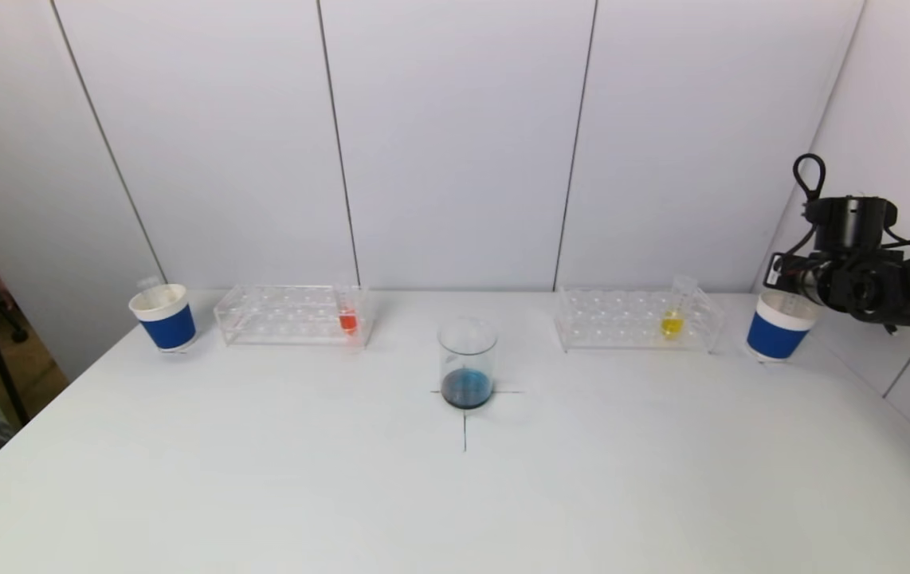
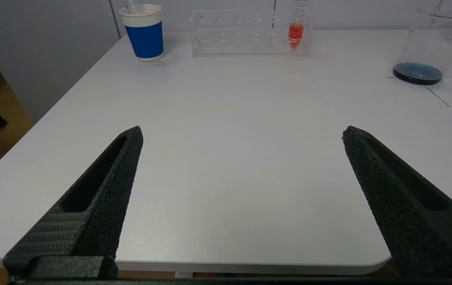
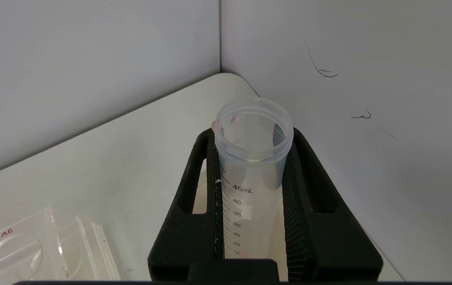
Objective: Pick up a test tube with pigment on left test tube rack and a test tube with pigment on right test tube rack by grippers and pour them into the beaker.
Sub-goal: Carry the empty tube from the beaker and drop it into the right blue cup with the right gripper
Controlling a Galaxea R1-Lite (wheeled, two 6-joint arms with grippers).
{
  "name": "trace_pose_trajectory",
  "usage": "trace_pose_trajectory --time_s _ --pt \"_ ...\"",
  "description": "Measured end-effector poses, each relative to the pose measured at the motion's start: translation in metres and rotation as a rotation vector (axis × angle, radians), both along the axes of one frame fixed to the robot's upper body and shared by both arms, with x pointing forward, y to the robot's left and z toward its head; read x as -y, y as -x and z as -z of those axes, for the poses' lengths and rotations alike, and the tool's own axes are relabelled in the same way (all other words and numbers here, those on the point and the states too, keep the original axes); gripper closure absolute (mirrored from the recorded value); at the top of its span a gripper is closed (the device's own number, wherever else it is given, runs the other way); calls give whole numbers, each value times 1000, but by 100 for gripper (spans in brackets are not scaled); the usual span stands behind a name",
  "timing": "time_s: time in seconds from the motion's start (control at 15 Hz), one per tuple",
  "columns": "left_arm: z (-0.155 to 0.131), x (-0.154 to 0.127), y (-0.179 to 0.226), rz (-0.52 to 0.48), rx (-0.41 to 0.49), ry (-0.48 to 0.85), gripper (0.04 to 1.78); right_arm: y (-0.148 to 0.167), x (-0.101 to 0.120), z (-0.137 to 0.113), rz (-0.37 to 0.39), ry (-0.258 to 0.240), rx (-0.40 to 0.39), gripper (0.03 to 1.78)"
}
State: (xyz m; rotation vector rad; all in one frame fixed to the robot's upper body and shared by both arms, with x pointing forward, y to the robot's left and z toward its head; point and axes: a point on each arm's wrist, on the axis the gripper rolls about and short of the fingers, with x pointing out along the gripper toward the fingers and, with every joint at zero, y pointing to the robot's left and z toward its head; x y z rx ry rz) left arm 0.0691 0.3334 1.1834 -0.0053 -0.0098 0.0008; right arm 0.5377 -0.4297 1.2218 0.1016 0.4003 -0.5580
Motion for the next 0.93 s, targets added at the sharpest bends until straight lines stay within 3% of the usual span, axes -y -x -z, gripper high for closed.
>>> trace_pose_trajectory --time_s 0.2,0.4,0.73,0.93 --pt "0 0 0 0 0 0 6 0 0 -1 -1 0 2 131" --pt "0 0 0 1 0 0 6 1 -1 -2 -2 3 10 114" --pt "0 0 0 1 0 0 6 1 0 -3 -1 4 12 40" --pt "0 0 0 0 0 0 6 2 -1 -6 -2 5 17 11"
